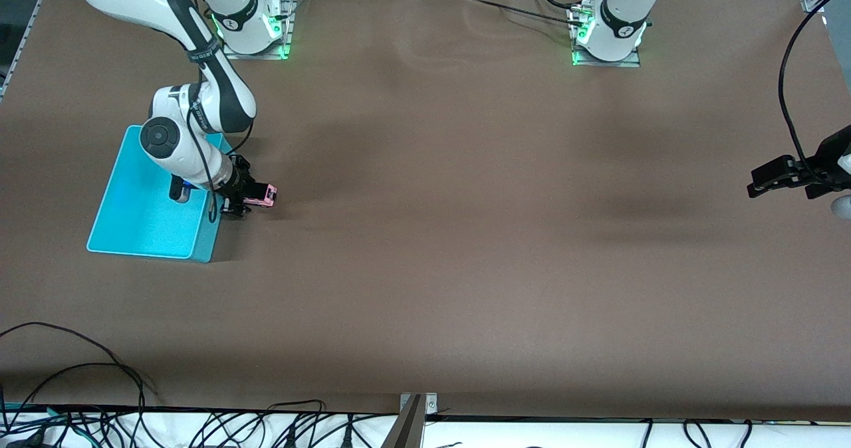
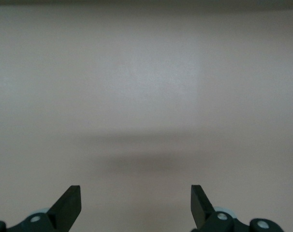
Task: Wind and store pink jeep toy
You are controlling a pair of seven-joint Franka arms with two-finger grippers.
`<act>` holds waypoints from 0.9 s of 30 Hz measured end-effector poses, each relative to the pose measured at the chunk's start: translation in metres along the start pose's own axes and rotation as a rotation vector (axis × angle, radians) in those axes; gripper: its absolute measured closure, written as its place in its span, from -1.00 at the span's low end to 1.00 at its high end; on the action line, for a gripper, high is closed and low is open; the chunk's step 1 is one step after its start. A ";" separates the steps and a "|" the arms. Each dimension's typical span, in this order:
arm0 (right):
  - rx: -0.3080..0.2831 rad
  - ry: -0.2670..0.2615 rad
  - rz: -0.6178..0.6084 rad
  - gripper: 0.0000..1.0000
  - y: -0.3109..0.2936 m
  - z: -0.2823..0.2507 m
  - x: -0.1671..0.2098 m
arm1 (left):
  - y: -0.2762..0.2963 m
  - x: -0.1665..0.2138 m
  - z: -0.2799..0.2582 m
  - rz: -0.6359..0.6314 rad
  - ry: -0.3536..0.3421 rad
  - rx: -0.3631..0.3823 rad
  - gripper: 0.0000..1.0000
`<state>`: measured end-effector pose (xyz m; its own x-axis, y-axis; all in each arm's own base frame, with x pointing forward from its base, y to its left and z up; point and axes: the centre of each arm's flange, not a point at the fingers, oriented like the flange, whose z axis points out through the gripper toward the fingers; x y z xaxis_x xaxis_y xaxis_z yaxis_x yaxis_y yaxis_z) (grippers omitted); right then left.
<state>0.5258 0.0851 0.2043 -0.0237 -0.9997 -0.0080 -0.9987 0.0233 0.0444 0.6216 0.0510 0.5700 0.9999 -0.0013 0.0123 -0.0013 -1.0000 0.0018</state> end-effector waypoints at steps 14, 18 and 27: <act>0.009 -0.002 0.016 0.00 -0.011 -0.023 -0.012 | 0.000 0.000 0.000 0.000 0.000 0.000 -1.00; -0.032 0.007 0.012 0.00 -0.028 -0.057 -0.021 | 0.000 0.000 0.000 0.000 0.000 0.000 -1.00; -0.105 0.033 0.076 0.00 -0.065 -0.149 0.011 | 0.000 0.000 0.000 0.000 0.000 0.000 -1.00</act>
<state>0.5970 0.0711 0.3502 -0.0962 -0.9948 0.0321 -0.9840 0.0999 0.1475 0.6216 0.0512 0.5700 0.9999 -0.0009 0.0123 -0.0010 -1.0000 0.0018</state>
